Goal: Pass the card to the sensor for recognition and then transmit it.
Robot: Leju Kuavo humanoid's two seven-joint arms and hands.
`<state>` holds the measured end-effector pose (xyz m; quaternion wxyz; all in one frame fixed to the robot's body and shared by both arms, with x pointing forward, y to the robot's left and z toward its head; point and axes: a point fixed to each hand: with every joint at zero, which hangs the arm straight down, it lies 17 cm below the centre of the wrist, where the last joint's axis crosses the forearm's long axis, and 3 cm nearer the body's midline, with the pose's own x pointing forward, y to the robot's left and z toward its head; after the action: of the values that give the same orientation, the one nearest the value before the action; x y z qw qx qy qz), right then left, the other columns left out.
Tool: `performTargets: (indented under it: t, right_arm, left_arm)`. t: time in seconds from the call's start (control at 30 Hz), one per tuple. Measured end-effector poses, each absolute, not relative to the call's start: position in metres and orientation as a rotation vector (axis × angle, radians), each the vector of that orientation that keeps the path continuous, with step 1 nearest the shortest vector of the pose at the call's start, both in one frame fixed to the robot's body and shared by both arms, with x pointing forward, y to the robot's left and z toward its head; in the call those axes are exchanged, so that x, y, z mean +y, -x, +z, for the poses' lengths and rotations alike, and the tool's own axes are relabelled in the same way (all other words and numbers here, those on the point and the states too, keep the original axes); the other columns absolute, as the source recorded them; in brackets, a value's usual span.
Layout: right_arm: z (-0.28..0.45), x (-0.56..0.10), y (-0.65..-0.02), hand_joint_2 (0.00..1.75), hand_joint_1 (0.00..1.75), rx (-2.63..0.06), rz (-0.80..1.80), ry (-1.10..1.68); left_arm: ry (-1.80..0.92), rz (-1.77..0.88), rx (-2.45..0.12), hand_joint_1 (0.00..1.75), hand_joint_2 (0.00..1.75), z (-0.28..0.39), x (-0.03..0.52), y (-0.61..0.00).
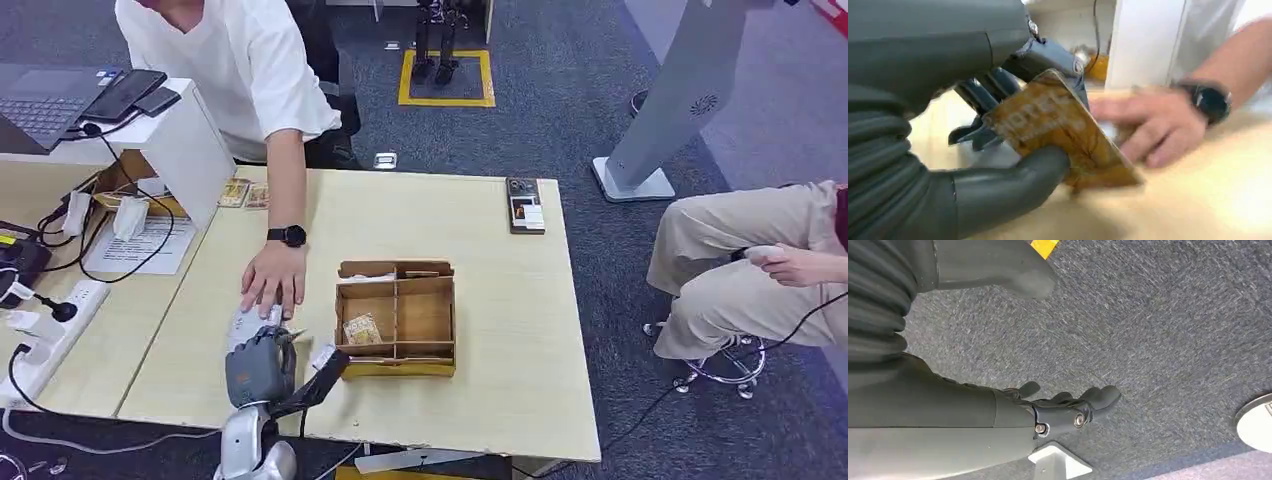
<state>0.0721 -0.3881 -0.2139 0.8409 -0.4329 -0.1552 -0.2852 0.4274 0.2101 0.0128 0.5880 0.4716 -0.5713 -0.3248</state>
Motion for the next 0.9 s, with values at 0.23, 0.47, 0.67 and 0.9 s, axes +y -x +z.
performTargets:
  t: [0.23, 0.47, 0.67, 0.9]
  right_arm:
    - [-0.214, -0.388, -0.071, 1.75, 0.0, -0.327, -0.602, 0.916]
    - [-0.214, -0.388, -0.072, 1.75, 0.0, -0.327, -0.6, 0.914]
    - [-0.215, -0.387, -0.071, 1.75, 0.0, -0.323, -0.602, 0.911]
    - [-0.215, -0.388, -0.067, 1.75, 0.0, -0.31, -0.6, 0.913]
  left_arm:
    - [-1.074, -0.778, -1.315, 1.75, 1.75, 0.002, 0.204, -0.422]
    - [-1.066, -0.779, -1.314, 1.75, 1.75, 0.001, 0.202, -0.424]
    - [-1.032, -0.718, -1.332, 1.75, 1.75, 0.003, 0.204, -0.423]
    - [-0.968, -0.523, -1.529, 1.75, 1.75, 0.041, 0.22, -0.421]
